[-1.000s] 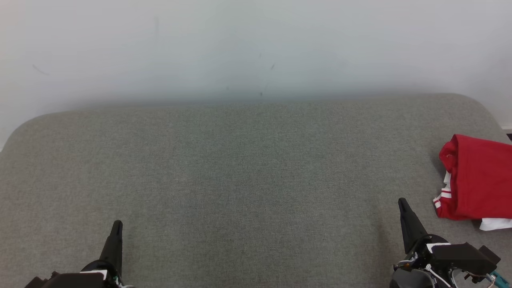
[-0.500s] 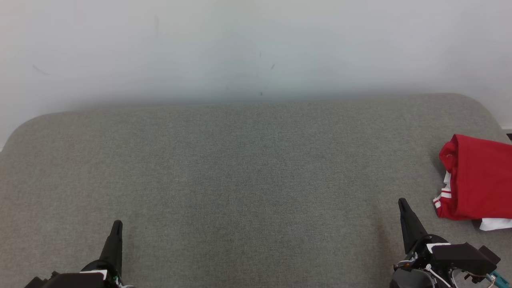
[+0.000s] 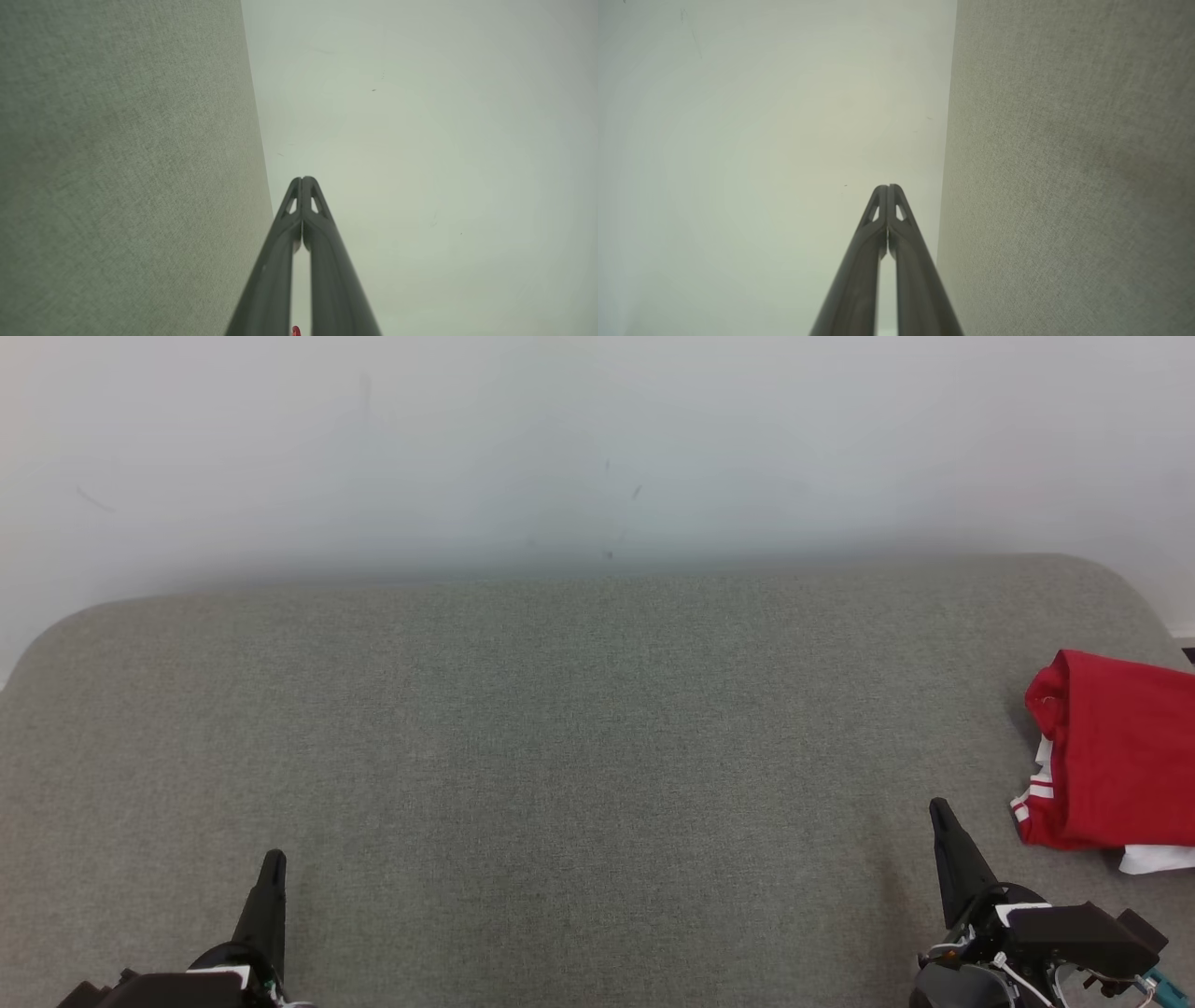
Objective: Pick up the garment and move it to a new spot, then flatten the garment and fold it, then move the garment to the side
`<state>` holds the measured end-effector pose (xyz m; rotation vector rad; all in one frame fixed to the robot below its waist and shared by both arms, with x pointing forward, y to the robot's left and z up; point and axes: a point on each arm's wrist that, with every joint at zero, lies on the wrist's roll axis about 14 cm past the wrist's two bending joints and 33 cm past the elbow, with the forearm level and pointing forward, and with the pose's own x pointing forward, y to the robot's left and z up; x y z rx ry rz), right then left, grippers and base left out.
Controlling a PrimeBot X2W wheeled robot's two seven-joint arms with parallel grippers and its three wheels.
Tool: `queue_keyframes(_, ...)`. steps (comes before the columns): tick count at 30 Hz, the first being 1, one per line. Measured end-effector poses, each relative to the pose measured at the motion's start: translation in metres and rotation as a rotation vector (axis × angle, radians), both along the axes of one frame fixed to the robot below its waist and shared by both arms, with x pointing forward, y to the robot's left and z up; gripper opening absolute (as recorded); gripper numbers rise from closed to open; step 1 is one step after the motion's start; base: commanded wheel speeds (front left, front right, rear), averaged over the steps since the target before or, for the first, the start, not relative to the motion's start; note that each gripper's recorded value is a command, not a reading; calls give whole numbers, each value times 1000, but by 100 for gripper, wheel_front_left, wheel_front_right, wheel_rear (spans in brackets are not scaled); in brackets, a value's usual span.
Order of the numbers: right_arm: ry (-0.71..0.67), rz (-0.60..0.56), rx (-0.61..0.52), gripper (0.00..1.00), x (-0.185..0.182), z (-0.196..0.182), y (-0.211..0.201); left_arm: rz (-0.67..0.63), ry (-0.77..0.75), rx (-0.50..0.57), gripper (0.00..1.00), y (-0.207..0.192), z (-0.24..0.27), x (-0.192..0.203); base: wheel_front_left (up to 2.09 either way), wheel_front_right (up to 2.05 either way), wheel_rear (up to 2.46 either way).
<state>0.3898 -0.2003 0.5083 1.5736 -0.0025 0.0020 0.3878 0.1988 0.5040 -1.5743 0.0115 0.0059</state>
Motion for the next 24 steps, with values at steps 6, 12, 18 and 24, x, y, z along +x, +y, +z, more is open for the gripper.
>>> queue_keyframes(6, 0, 0, 0, 0, 0, 0, 0, 0, 0, 0, 0, 0, 0, 0, 0, 0, 0)
queue_keyframes(12, 0, 0, 0, 0, 0, 0, 0, 0, 0, 0, 0, 0, 0, 0, 0, 0, 0)
queue_keyframes(18, 0, 0, 0, 0, 0, 0, 0, 0, 0, 0, 0, 0, 0, 0, 0, 0, 0)
queue_keyframes(24, 0, 0, 0, 0, 0, 0, 0, 0, 0, 0, 0, 0, 0, 0, 0, 0, 0)
